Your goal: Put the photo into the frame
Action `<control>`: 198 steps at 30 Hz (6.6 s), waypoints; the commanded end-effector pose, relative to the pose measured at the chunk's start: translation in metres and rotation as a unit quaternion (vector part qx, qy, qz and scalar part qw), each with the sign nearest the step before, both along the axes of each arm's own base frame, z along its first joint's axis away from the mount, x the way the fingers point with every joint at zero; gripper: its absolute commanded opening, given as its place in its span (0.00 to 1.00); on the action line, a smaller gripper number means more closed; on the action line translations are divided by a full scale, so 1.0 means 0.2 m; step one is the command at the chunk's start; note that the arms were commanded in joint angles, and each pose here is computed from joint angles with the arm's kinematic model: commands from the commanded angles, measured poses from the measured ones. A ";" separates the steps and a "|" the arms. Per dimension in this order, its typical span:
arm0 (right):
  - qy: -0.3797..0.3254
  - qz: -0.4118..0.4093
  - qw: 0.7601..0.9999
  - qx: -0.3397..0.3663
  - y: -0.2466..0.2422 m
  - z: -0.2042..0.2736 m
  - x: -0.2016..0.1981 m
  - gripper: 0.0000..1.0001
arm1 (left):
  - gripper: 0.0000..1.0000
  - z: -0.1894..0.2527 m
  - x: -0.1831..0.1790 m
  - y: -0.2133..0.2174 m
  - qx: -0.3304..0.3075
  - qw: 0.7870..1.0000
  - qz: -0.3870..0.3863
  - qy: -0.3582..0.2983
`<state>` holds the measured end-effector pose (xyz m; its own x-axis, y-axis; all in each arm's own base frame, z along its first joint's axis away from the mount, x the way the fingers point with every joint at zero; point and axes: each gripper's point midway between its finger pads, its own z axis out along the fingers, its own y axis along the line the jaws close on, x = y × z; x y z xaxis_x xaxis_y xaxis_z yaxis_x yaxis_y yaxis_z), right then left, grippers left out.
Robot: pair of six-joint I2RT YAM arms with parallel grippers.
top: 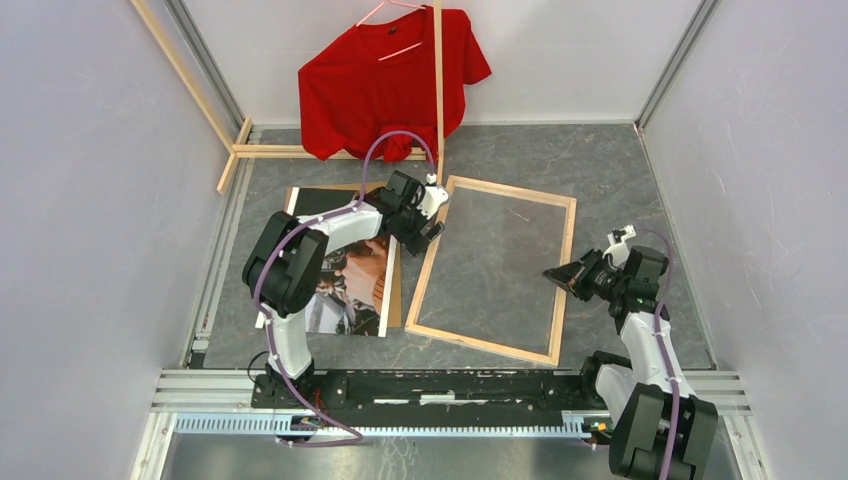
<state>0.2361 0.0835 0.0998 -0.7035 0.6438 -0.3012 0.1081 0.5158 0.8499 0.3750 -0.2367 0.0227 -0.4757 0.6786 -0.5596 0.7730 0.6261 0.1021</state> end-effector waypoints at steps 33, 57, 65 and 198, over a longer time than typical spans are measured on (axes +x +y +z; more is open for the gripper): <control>-0.072 0.031 0.996 0.036 0.07 0.23 0.09 0.00 | 1.00 -0.06 -0.01 -0.03 -0.002 1.000 -0.003 0.012; -0.234 0.097 0.967 0.029 0.23 0.77 0.13 0.00 | 1.00 -0.04 0.00 -0.04 0.000 1.000 -0.005 0.007; -0.255 0.125 0.959 0.012 0.29 0.79 0.10 0.00 | 1.00 -0.04 0.00 -0.03 0.002 1.000 -0.004 0.007; -0.105 0.075 0.990 -0.057 0.15 0.26 0.11 0.12 | 0.97 -0.02 -0.06 0.02 0.003 1.000 -0.011 0.017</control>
